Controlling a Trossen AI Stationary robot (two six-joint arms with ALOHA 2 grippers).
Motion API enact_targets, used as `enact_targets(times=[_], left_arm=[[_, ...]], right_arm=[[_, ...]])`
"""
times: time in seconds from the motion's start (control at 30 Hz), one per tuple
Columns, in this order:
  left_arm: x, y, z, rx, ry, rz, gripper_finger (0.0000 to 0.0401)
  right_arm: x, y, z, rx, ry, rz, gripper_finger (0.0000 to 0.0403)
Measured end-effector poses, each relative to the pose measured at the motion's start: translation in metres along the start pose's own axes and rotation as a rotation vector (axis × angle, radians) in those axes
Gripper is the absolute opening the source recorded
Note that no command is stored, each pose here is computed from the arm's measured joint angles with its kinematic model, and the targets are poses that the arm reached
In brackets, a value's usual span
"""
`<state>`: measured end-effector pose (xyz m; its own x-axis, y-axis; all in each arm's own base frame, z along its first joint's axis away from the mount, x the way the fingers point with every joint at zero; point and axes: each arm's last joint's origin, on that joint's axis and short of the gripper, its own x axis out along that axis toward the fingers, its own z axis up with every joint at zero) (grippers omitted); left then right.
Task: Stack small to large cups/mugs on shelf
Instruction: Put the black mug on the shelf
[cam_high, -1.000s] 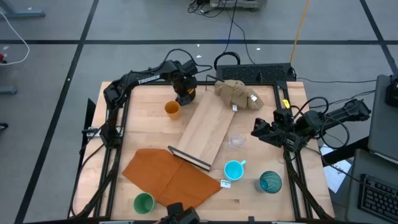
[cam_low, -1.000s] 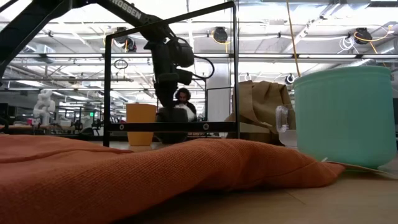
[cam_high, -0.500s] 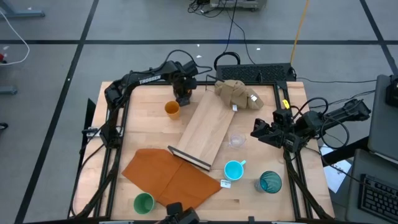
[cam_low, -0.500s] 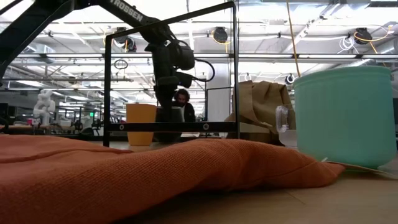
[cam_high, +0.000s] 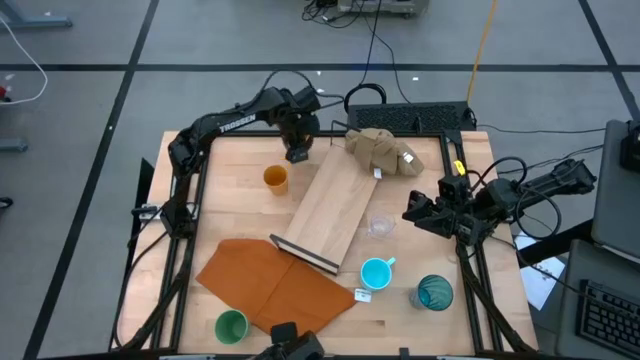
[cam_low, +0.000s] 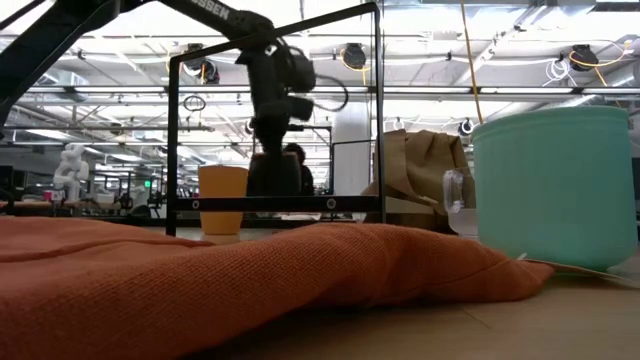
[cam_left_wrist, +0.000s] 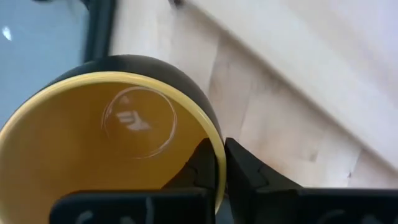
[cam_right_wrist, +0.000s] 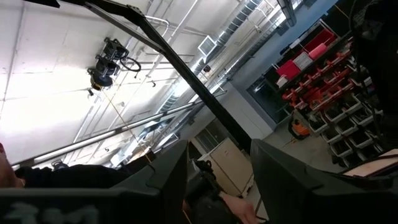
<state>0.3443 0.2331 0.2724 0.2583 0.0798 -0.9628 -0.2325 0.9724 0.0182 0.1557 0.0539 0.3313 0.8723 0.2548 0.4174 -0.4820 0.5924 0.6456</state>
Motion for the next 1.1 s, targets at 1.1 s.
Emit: enact_targets(times=[1.1], left_arm=[[-0.047, -0.084, 0.035, -0.077, -0.13, -0.283, 0.0013]], right_arm=[[0.0, 0.0, 0.0, -0.067, 0.001, 0.003, 0.0167]])
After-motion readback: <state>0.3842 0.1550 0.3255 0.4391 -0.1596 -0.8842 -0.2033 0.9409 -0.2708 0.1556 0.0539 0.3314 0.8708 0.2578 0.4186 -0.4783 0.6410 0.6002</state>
